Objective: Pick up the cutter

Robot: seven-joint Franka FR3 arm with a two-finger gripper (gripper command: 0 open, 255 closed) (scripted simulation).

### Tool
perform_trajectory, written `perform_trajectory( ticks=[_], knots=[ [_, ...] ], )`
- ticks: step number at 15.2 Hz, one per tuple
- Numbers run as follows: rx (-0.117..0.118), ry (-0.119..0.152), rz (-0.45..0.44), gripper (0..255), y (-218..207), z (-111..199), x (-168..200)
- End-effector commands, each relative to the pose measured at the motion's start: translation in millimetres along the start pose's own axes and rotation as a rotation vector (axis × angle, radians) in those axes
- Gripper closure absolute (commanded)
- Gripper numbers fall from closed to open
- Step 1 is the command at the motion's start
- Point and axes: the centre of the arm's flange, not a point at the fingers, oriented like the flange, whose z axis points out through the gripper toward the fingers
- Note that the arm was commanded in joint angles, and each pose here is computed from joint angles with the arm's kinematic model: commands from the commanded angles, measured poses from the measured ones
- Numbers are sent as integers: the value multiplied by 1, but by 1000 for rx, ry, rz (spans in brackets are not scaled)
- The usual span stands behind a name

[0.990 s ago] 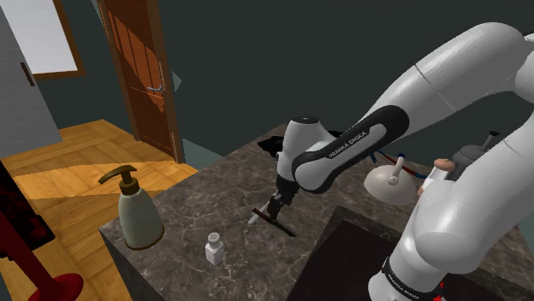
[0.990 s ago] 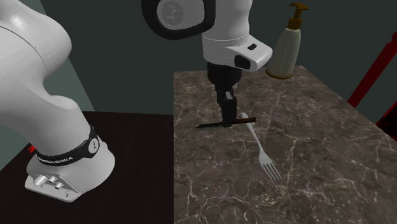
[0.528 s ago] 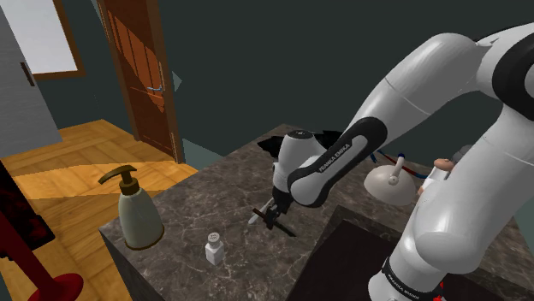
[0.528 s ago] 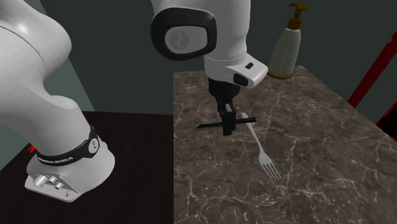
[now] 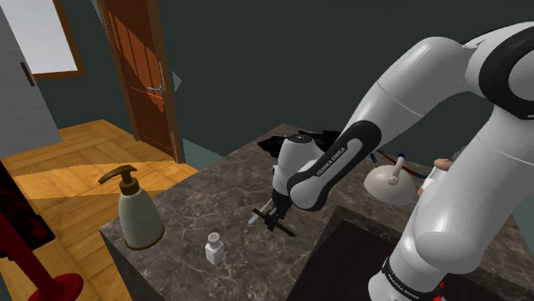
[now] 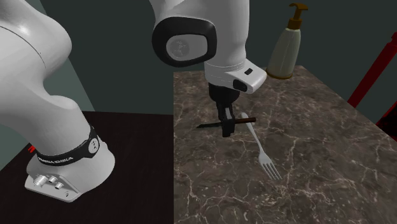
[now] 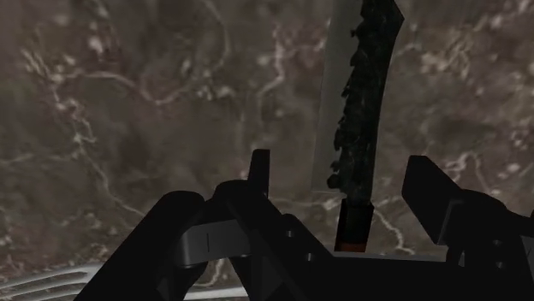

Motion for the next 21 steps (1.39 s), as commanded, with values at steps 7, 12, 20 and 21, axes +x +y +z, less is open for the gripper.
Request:
perform_trajectory(
  ticks=[7, 12, 20, 21],
  knots=[
    [1, -3, -4, 255, -2, -9, 0],
    [1, -3, -4, 255, -3, -35, 3],
    [1, -3, -4, 255, -5, -77, 7],
    [1, -3, -4, 255, -5, -78, 7]
  ],
)
